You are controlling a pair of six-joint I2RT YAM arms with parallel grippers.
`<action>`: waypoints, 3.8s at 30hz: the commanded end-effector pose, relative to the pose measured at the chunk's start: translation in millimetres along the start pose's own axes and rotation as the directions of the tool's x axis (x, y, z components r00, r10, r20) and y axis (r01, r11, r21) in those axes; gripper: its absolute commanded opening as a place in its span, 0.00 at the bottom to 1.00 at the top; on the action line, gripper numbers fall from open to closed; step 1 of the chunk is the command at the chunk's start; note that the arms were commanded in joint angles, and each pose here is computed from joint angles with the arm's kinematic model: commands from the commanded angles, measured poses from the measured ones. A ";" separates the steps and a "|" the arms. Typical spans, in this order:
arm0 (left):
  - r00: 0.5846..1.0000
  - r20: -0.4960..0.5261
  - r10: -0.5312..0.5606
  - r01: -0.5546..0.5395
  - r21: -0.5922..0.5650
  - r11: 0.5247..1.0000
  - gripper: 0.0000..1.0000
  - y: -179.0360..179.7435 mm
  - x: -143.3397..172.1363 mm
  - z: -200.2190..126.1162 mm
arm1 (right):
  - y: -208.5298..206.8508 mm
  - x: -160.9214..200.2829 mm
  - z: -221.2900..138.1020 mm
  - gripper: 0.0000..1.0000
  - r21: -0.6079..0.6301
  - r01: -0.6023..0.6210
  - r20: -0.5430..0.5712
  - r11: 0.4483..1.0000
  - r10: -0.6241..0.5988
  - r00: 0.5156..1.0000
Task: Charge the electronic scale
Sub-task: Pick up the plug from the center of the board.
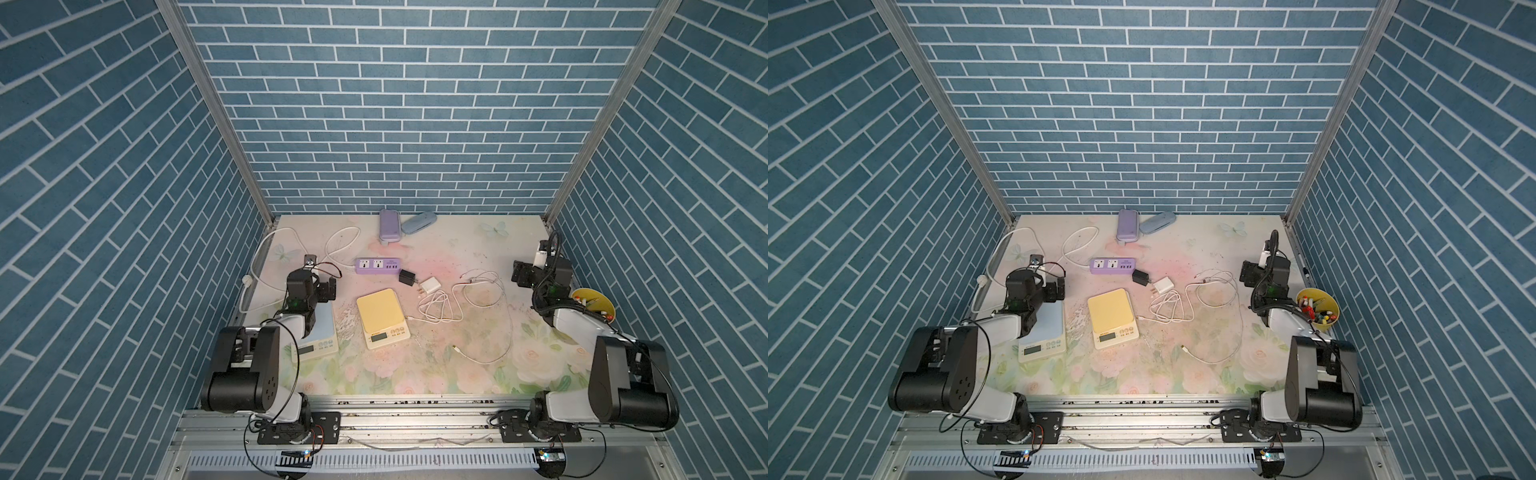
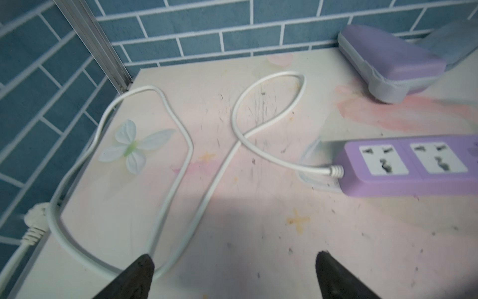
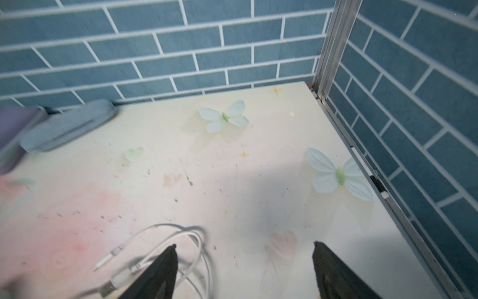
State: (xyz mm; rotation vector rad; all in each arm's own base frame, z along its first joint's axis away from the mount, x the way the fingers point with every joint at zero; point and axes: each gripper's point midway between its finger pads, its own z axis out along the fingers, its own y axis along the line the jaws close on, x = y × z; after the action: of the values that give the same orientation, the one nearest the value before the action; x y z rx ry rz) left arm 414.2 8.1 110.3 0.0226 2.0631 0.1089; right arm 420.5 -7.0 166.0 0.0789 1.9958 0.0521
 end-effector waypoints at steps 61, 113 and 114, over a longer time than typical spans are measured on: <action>0.511 -0.235 0.827 -0.464 0.734 0.495 0.70 -370.6 57.6 11.1 | 105.3 95.4 -29.4 0.71 -0.053 -0.146 -0.549 0.988 0.094 0.831; 0.898 0.203 0.391 -0.414 0.694 0.589 0.32 -295.4 -97.7 -116.0 | 335.1 6.7 -86.4 0.73 -0.554 -0.584 -0.707 0.594 0.036 0.707; 0.899 0.207 0.385 -0.412 0.695 0.589 0.32 -294.9 -98.2 -116.6 | 338.7 7.5 -87.1 0.69 -0.560 -0.586 -0.711 0.586 0.024 0.703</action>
State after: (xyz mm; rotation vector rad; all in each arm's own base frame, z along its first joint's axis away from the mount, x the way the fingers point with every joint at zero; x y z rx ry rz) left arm 361.9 -298.7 208.9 1.0309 1.9744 -0.4420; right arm 352.2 321.1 209.8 -0.1244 2.4272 1.2813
